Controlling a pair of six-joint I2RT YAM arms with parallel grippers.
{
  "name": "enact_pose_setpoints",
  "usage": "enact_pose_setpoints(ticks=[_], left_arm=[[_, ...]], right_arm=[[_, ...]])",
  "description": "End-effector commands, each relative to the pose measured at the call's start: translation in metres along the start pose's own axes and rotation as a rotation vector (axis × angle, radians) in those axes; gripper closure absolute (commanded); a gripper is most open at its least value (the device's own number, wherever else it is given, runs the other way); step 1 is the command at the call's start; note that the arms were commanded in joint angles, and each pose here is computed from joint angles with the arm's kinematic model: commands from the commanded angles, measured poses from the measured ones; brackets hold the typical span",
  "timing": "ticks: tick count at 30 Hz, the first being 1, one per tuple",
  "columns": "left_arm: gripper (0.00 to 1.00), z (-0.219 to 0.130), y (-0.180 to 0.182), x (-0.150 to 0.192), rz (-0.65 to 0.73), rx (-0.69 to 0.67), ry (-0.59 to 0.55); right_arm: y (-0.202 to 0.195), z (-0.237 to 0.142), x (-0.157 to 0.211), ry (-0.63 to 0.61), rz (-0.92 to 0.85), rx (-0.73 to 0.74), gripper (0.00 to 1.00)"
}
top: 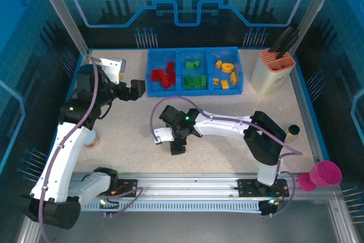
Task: Sort the legos into containers by color
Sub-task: Pick up the lego from the bottom-center of the table.
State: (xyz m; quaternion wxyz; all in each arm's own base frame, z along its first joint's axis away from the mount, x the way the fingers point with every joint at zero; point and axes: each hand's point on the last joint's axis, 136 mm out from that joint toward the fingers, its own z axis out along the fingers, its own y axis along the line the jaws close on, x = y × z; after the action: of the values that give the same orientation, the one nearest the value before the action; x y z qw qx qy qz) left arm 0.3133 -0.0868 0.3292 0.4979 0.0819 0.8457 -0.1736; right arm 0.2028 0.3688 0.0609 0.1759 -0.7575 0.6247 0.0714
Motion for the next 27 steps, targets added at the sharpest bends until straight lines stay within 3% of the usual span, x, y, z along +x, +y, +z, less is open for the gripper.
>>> enact_pose_setpoints(ticks=[1,6,9,15,21,27], left_arm=[[0.01,0.0,0.003,-0.004,0.034,-0.007,-0.027],[0.01,-0.001,0.005,-0.002,0.044,-0.018,-0.029],[0.01,-0.002,0.006,-0.001,0.048,-0.023,-0.031],[0.01,-0.003,0.006,-0.002,0.052,-0.026,-0.034],[0.01,-0.002,0.007,-0.003,0.053,-0.029,-0.034],[0.01,-0.001,0.006,-0.004,0.053,-0.023,-0.034]], right_arm=[[-0.008,0.015,0.006,0.029,-0.015,0.01,0.11],[-0.01,0.031,0.015,0.051,-0.002,-0.004,0.15],[-0.01,0.039,0.019,0.063,0.007,-0.008,0.23],[-0.015,0.035,0.017,0.065,0.012,0.01,0.64],[-0.067,-0.043,0.0,-0.086,0.162,0.124,0.74],[-0.164,-0.131,0.073,-0.167,0.503,0.354,0.76]])
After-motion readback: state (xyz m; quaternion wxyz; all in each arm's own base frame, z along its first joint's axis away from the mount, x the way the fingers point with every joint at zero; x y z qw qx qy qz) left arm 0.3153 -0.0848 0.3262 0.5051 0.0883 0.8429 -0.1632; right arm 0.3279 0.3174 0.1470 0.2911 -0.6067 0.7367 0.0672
